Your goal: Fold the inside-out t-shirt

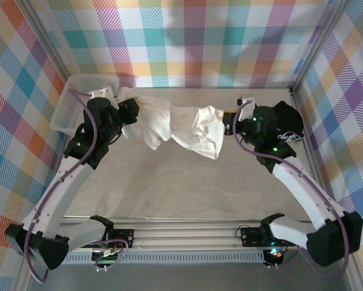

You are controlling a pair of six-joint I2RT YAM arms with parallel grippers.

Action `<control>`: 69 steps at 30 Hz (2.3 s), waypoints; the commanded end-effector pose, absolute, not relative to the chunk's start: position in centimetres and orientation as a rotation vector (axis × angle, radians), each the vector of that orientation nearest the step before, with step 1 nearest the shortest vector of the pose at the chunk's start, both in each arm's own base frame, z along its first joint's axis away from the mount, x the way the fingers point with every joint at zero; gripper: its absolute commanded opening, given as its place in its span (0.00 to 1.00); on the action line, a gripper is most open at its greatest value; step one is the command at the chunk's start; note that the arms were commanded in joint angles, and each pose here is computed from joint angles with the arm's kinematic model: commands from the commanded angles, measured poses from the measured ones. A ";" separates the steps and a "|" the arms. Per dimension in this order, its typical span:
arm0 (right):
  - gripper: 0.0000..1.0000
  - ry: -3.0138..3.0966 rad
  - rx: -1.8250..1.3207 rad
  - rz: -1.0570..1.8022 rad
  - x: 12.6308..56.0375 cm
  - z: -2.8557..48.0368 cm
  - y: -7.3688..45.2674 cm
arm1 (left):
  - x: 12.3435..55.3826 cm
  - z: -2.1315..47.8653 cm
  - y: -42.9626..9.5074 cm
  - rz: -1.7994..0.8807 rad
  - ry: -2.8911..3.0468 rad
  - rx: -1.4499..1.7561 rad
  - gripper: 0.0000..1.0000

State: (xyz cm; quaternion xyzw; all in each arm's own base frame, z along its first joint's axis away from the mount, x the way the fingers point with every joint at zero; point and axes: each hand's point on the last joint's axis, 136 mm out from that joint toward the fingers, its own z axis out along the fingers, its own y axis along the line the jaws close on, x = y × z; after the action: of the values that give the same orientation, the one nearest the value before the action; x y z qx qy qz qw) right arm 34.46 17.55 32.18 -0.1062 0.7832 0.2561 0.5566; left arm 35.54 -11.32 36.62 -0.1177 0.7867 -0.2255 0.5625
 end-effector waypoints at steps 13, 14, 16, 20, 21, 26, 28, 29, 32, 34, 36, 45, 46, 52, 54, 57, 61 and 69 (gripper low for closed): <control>0.00 2.177 -0.275 0.292 37.7 23.1 15.4 | 35.4 19.0 -7.7 -0.305 2.220 -0.400 0.79; 0.00 2.209 -0.263 0.238 38.4 22.2 14.7 | 34.8 18.1 -8.9 -0.349 2.254 -0.376 0.80; 0.00 2.262 -0.231 0.112 39.8 20.8 13.0 | 33.3 16.1 -10.1 -0.362 2.311 -0.344 0.80; 0.01 2.348 -0.202 -0.127 42.2 19.3 10.4 | 30.1 12.2 -8.7 -0.261 2.383 -0.378 0.80; 0.04 2.355 -0.201 -0.142 42.4 19.2 10.4 | 29.5 11.6 -8.2 -0.237 2.392 -0.390 0.80; 0.11 2.359 -0.216 0.032 41.3 18.0 12.4 | 26.8 8.3 -8.0 -0.262 2.471 -0.389 0.79; 0.07 2.363 -0.210 0.068 40.4 17.3 12.5 | 26.5 7.2 -8.6 -0.294 2.500 -0.380 0.77; 0.02 2.365 -0.205 0.070 40.1 17.0 12.4 | 26.6 6.8 -8.9 -0.309 2.513 -0.373 0.77; 0.00 2.353 -0.205 0.102 39.5 17.3 12.5 | 27.8 5.8 -9.6 -0.313 2.518 -0.350 0.69; 0.00 2.311 -0.208 0.180 39.1 19.2 13.3 | 28.6 4.9 -9.5 -0.266 2.539 -0.343 0.58; 0.00 2.234 -0.218 0.288 38.5 22.3 14.3 | 29.5 3.9 -9.4 -0.214 2.558 -0.339 0.43; 0.00 1.709 -0.326 0.790 30.2 43.0 17.6 | 37.2 15.4 -8.4 -0.082 2.285 -0.343 0.00; 0.00 1.660 -0.334 0.818 29.1 44.8 17.5 | 37.7 18.1 -7.9 -0.063 2.235 -0.341 0.00; 0.00 1.499 -0.356 0.852 24.8 50.6 16.4 | 38.9 32.4 -3.3 -0.047 1.918 -0.428 0.00; 0.00 1.491 -0.351 0.843 24.3 50.9 16.0 | 38.7 35.5 -1.6 -0.053 1.838 -0.466 0.00; 0.00 1.517 -0.342 0.843 24.3 49.8 16.0 | 39.3 37.6 0.0 -0.052 1.775 -0.493 0.00; 0.00 1.613 -0.310 0.904 26.1 46.0 17.0 | 44.3 33.3 -0.8 -0.055 1.897 -0.469 0.09; 0.00 1.840 -0.173 0.997 31.3 36.8 19.1 | 49.7 20.3 -5.6 -0.029 2.337 -0.310 0.64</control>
State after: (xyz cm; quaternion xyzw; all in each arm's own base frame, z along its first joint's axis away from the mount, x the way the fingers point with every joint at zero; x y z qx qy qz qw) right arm 30.56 18.67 36.79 -0.0885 0.7686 0.3911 0.4984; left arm 53.55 -4.10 22.14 -0.1604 0.8814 -0.0100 0.4441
